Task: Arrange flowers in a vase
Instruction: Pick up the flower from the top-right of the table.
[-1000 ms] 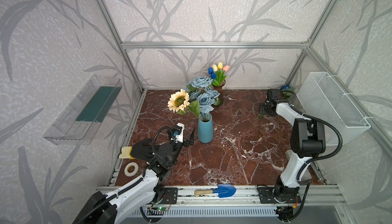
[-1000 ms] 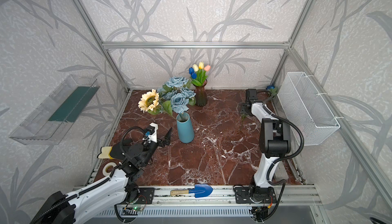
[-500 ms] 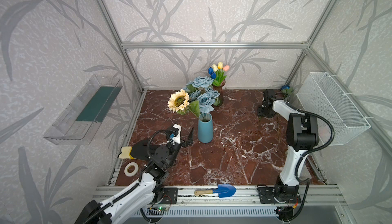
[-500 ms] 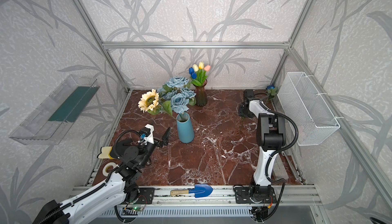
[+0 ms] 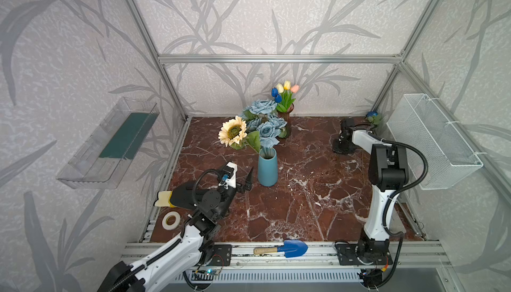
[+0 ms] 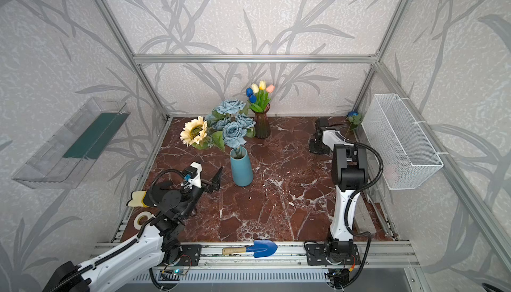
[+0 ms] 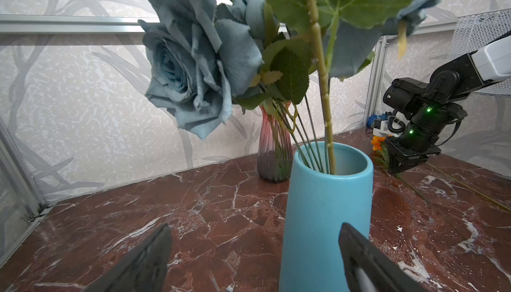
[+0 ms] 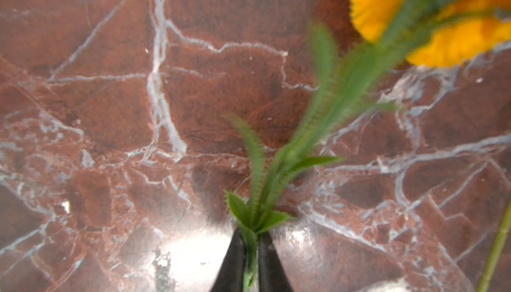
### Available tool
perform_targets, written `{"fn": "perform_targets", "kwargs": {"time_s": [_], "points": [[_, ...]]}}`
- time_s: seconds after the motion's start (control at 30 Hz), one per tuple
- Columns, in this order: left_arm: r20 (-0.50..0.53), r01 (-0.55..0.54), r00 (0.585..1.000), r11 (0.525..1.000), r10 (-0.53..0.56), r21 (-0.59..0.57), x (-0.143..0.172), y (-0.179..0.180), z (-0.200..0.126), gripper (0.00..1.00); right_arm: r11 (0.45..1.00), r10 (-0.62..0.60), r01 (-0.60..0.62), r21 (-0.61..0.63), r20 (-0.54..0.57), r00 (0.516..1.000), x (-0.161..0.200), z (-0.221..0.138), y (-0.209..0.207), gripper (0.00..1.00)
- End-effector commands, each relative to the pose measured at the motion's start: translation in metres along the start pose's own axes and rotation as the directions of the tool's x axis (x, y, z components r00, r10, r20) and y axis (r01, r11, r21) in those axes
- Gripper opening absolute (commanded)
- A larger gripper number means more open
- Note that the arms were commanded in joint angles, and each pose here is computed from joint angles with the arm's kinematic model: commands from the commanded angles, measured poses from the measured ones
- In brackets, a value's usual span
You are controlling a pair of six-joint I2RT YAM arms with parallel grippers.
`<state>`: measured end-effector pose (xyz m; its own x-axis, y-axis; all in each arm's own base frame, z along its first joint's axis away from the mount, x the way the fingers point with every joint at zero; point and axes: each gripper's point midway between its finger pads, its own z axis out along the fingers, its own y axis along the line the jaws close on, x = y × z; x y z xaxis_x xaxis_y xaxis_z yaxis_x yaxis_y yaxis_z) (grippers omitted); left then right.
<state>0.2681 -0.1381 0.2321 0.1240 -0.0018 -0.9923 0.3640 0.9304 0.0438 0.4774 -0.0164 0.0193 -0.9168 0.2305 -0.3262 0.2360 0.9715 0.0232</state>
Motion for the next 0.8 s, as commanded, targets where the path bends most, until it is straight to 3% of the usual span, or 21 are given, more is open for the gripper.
{"fn": "perform_targets", "kwargs": {"time_s": [0.0,0.2,0.33,0.43,0.57,0.63,0.7,0.77], "points": [[0.035,0.0,0.999,1.0,-0.001,0.017,-0.009,-0.002,-0.004,0.95,1.0,0.015,-0.015,-0.018,0.002,1.0,0.006,-0.006,0.0,0.07],[0.047,-0.002,0.999,0.999,0.0,0.036,-0.013,-0.004,-0.007,0.95,0.99,0.009,0.006,-0.14,0.109,0.994,0.001,-0.039,0.024,0.05],[0.052,-0.007,0.999,0.998,0.004,0.057,-0.016,-0.008,-0.007,0.95,0.959,-0.022,0.107,-0.263,0.305,0.952,-0.01,-0.099,0.058,0.04],[0.063,-0.003,0.998,0.998,-0.001,0.059,-0.019,-0.008,-0.006,0.95,0.906,-0.036,0.231,-0.354,0.481,0.876,-0.015,-0.162,0.088,0.04],[0.09,0.021,0.996,0.997,-0.028,0.076,-0.027,-0.011,-0.006,0.94,0.779,-0.015,0.456,-0.431,0.714,0.7,-0.004,-0.252,0.134,0.03],[0.096,0.017,0.995,0.995,-0.026,0.097,-0.031,-0.014,-0.005,0.94,0.726,-0.017,0.539,-0.428,0.772,0.635,0.005,-0.286,0.151,0.03],[0.098,0.014,0.995,0.993,-0.025,0.114,-0.033,-0.018,-0.005,0.94,0.694,-0.008,0.577,-0.431,0.796,0.605,0.011,-0.308,0.161,0.02],[0.1,0.014,0.995,0.993,-0.025,0.118,-0.034,-0.018,-0.004,0.94,0.661,-0.004,0.599,-0.451,0.797,0.604,0.015,-0.321,0.17,0.0]]}}
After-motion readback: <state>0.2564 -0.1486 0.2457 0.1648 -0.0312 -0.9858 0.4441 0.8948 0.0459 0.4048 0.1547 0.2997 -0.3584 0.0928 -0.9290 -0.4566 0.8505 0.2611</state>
